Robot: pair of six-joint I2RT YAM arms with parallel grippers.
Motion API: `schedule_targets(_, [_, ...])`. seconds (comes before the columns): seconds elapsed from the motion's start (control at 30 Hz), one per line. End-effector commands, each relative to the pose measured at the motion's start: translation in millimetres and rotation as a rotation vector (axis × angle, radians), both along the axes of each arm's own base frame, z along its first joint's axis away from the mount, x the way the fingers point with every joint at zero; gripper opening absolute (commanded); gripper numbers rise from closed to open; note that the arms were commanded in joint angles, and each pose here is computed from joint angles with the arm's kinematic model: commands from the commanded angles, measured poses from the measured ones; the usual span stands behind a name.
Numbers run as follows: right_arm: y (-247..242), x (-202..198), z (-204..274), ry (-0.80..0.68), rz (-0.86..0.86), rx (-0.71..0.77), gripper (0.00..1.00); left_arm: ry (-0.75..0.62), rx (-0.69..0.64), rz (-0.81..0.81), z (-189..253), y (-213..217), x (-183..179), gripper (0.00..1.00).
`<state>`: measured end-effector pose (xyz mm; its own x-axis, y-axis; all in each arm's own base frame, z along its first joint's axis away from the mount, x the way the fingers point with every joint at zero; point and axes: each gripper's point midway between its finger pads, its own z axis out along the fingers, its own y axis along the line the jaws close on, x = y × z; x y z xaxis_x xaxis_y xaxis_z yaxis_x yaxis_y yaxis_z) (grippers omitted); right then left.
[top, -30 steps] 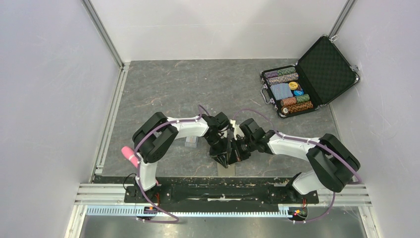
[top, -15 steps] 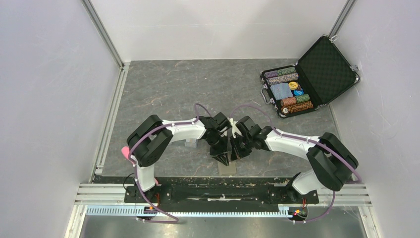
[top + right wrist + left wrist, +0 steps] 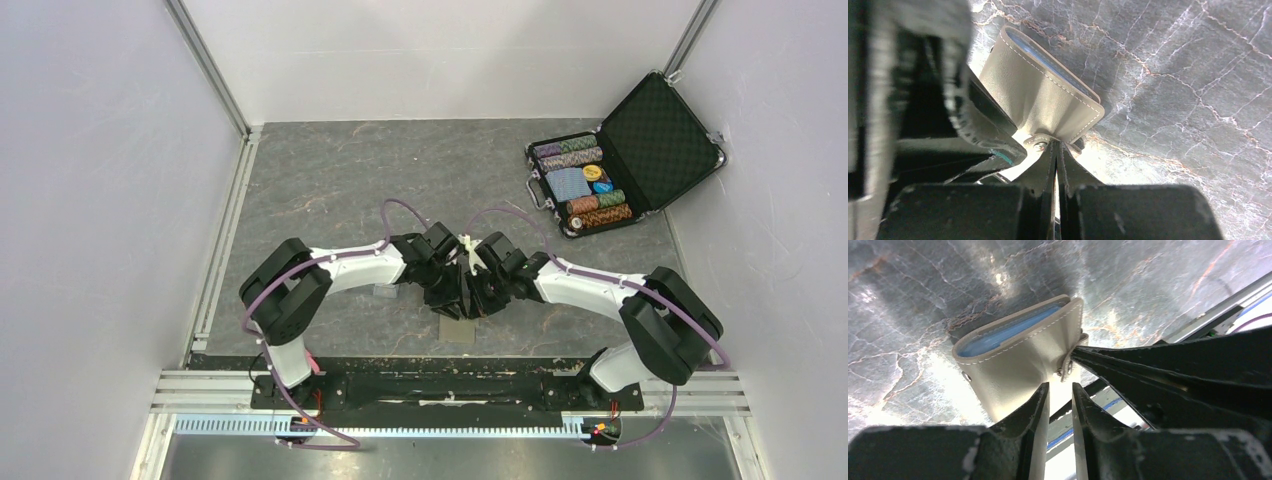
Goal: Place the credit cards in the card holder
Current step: Close the card holder at the center of the board.
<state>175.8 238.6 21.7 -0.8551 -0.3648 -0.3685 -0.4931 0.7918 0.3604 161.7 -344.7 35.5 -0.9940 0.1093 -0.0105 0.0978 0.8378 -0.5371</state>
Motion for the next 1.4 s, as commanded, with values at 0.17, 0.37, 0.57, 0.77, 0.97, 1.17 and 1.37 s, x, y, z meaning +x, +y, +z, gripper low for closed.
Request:
schedule_targets(0.17, [-1.8,12.7,8.9,-0.03,-0.035,-0.003,0.0,-0.083,-0.1,0.078,20.5,-10.9,17.2,0.3])
schedule_targets(0.37, [-2.9,9.8,4.5,0.003,-0.057,0.03,0.0,-0.046,-0.078,0.062,6.1,-10.5,12.1,0.29])
schedule_targets(0.57, [-1.9,8.9,4.5,0.012,-0.059,0.045,0.0,-0.031,-0.058,0.051,-5.1,-9.9,11.0,0.3])
schedule_targets(0.77, [1.8,6.5,4.4,0.024,-0.043,0.067,0.0,-0.032,-0.087,0.051,-6.3,-19.2,16.1,0.29])
schedule_targets(0.97, [2.9,4.8,4.5,0.026,-0.039,0.077,0.0,-0.034,-0.091,0.047,-5.7,-23.3,19.9,0.11])
schedule_targets(1.17, [3.7,7.5,7.5,0.017,-0.042,0.081,0.0,-0.063,-0.06,0.048,1.9,-15.1,21.5,0.02])
schedule_targets(1.37, [9.1,13.5,18.8,-0.009,-0.039,0.105,0.0,-0.104,-0.021,0.044,14.6,-5.6,22.7,0.12])
